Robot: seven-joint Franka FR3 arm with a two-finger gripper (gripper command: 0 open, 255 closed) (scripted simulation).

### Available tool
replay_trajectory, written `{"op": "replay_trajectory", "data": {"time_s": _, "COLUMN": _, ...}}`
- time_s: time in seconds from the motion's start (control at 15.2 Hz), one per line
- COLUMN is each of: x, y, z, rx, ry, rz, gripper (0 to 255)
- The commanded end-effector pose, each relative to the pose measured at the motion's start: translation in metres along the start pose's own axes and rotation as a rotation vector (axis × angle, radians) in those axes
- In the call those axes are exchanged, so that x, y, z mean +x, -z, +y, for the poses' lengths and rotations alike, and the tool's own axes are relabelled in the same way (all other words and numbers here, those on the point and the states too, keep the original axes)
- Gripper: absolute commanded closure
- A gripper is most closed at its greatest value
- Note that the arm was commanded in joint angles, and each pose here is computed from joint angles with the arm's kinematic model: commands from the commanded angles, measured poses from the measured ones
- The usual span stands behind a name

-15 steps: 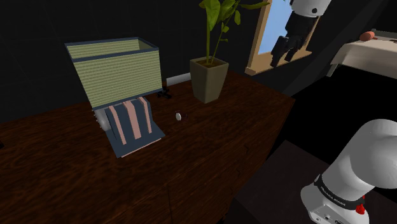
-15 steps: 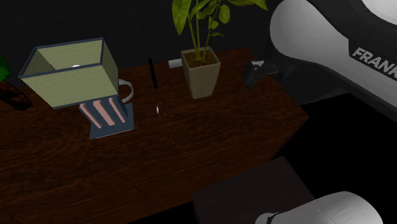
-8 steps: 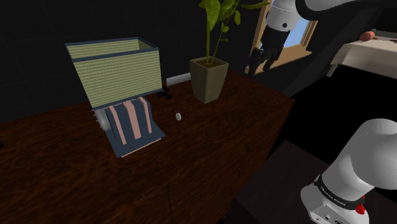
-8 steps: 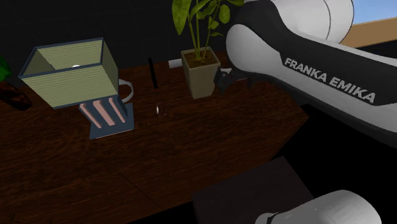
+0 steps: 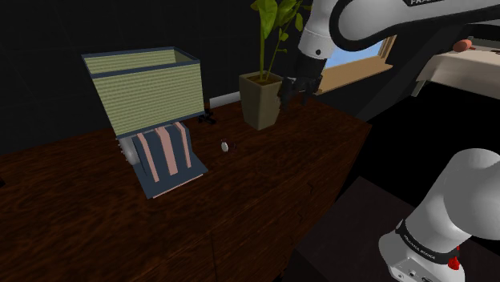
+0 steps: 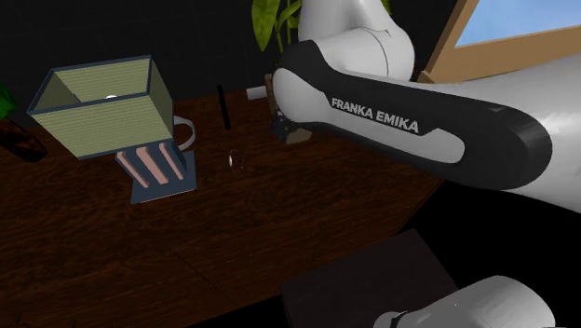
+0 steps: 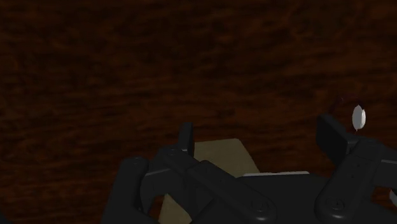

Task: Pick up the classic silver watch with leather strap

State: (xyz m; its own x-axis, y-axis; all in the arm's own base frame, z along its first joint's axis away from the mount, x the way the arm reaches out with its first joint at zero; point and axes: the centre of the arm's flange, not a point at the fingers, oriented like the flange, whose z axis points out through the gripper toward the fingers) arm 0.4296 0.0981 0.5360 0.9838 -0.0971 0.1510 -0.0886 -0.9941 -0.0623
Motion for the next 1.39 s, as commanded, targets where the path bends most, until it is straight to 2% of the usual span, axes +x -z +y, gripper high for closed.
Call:
{"op": "replay_trajectory", "data": {"time_s": 0.0, "x": 0.011, "y": -0.016, "z": -0.017, "rx": 0.019, "ry": -0.001, "rz": 0.001, "gripper": 0}}
{"op": "replay_trajectory", "data": {"time_s": 0.99, "x": 0.085, "y": -0.109, "z": -0.154, "rx": 0.148, "ry": -0.002, "rz": 0.001, "gripper": 0}}
{"op": "replay_trajectory", "data": {"time_s": 1.32, "x": 0.081, "y": -0.135, "z": -0.152, "rx": 0.148, "ry": -0.002, "rz": 0.001, "gripper": 0}}
